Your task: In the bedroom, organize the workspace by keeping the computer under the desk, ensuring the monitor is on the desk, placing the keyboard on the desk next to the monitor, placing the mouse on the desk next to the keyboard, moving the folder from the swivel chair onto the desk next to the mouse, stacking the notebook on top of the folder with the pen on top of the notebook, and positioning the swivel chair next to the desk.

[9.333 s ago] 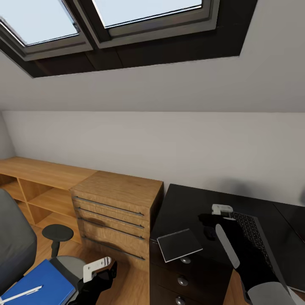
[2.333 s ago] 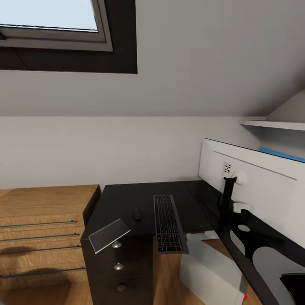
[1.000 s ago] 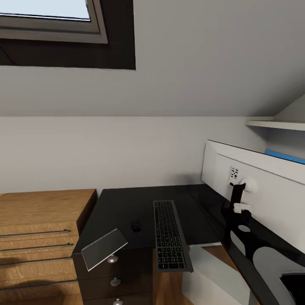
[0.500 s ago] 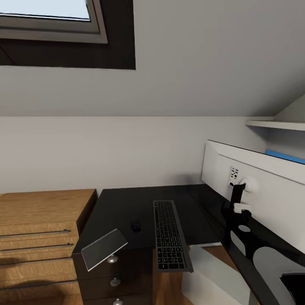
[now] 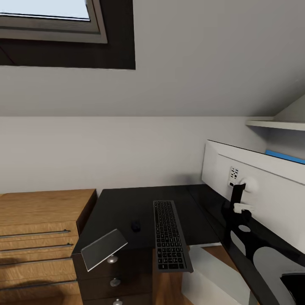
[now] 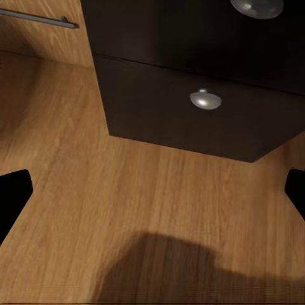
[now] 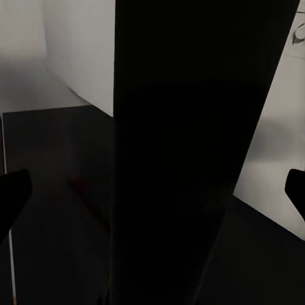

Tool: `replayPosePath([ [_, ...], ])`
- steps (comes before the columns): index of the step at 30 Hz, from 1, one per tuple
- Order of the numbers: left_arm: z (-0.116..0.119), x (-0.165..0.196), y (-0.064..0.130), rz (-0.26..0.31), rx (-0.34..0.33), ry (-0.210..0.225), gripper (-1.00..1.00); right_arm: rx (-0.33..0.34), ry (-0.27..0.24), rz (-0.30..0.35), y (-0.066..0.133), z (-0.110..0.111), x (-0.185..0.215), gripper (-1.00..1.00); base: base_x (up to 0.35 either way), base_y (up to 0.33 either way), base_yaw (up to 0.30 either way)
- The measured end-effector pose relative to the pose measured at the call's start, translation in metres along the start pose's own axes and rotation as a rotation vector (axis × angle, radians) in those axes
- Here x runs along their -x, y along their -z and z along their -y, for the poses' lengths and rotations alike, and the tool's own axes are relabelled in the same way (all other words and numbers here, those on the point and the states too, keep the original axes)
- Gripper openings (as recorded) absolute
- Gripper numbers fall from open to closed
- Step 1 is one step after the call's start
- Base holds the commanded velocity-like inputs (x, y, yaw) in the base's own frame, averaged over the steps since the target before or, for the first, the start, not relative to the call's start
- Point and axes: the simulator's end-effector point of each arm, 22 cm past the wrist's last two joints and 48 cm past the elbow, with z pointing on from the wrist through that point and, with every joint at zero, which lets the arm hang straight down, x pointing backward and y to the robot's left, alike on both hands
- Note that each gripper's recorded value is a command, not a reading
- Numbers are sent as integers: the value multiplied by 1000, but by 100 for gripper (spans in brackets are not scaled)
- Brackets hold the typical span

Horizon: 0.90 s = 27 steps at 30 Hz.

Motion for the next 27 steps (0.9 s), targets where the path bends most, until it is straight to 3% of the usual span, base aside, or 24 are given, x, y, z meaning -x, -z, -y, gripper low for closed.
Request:
replayPosePath([
  [27,-1,-7,0,-14,3,-3,100,1,1,0,0,0,0,100,20,-5,0],
])
